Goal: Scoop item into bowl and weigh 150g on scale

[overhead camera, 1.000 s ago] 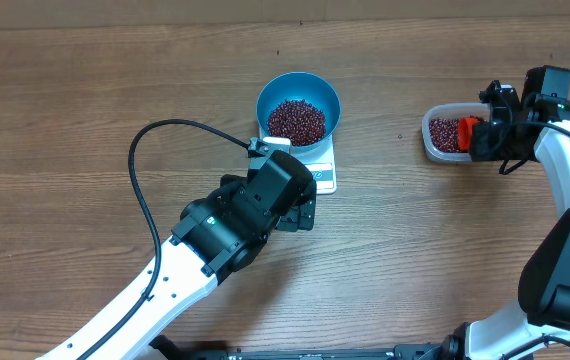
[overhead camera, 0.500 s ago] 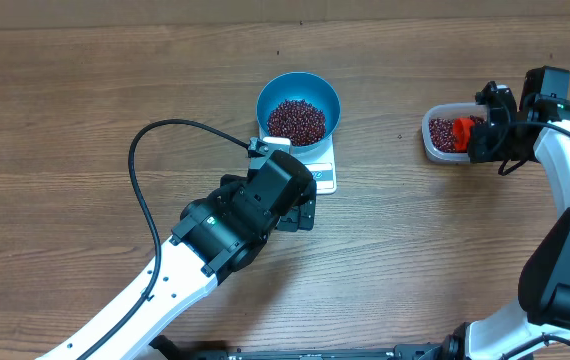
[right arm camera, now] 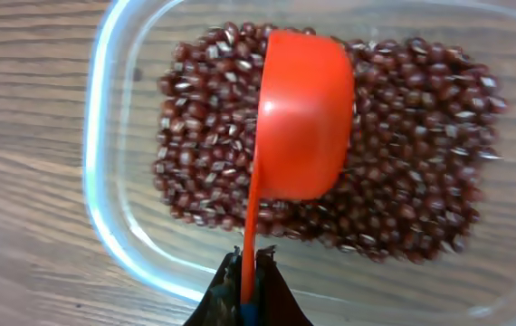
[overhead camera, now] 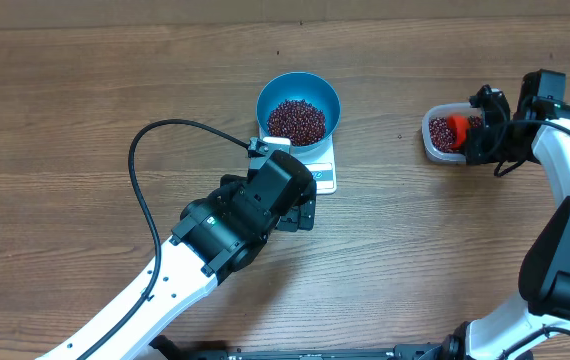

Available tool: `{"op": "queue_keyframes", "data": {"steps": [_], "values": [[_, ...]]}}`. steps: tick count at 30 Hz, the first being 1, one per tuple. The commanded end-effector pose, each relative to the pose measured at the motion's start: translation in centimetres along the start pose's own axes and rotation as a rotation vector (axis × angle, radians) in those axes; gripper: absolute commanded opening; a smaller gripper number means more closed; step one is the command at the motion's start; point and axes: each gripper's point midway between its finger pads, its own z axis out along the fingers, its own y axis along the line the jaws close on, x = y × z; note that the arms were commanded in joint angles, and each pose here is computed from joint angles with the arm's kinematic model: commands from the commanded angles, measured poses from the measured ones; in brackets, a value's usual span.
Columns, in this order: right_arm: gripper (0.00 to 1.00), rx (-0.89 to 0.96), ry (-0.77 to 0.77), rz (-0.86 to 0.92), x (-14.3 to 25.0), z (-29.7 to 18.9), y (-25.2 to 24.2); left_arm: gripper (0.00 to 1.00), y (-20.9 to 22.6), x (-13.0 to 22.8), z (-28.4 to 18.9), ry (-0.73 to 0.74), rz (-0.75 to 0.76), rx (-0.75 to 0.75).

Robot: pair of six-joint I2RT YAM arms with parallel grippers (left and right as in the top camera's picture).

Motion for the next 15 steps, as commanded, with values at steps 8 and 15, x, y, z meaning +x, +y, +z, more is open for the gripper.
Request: {"op": "queue_keyframes", "data": {"steps": [8, 15], "values": [[0.04, -0.144, -0.008, -0.019, 0.00, 0.76, 2.42, 0.99, 0.03, -0.14, 0.03, -0.006, -0.011, -0.007], [0.04, -0.168, -0.012, -0.016, -0.01, 0.69, 2.85, 1.00, 0.03, -0.14, 0.03, -0.006, -0.011, -0.007]]}}
